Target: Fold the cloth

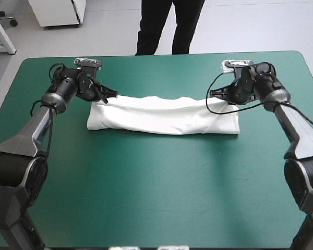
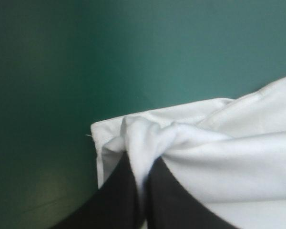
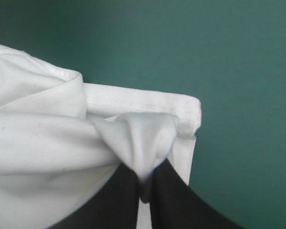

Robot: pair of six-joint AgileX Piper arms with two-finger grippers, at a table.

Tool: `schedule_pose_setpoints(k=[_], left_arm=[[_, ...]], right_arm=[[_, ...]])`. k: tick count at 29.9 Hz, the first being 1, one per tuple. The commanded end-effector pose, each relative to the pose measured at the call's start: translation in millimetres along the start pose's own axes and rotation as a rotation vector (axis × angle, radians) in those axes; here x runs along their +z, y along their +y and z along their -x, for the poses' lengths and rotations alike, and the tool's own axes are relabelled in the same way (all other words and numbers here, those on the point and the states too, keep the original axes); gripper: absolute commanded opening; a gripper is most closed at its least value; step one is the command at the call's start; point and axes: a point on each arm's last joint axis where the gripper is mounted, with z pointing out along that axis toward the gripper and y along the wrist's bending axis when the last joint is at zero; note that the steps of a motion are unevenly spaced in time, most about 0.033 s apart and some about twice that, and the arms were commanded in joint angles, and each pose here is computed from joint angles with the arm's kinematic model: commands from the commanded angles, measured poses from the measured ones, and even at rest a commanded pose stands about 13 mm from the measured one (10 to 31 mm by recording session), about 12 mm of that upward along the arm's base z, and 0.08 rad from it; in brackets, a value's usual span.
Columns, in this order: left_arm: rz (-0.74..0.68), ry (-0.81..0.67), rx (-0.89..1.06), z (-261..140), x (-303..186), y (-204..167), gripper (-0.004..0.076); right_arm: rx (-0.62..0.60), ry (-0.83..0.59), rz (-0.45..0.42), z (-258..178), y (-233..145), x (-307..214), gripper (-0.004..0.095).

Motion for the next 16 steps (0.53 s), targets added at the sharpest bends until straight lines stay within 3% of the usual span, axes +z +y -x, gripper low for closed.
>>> schedule_pose_setpoints(k=[1,7,10,12,16], left_arm=[[0.004,-0.105,-0.009,16,-13,1,-0.0009],[0.002,-0.061,-0.008,11,12,0,-0.0008],[0.006,-0.051,0.035,10,15,0,0.006],[0.001,-0.042,0.074,9,15,-1,0.0168],[-0.015,-0.057,0.084,11,5,-2,0.0492]], right_arm=[[-0.011,-0.08,-0.008,15,-4,-18,-0.0017],[-0.007,-0.038,-0.008,14,-3,-2,-0.001],[-0.031,-0.035,-0.011,13,-3,-1,0.0081],[-0.048,-0.027,-0.009,13,-3,-1,0.0182],[-0.041,0.012,-0.01,9,-3,-3,0.0432]])
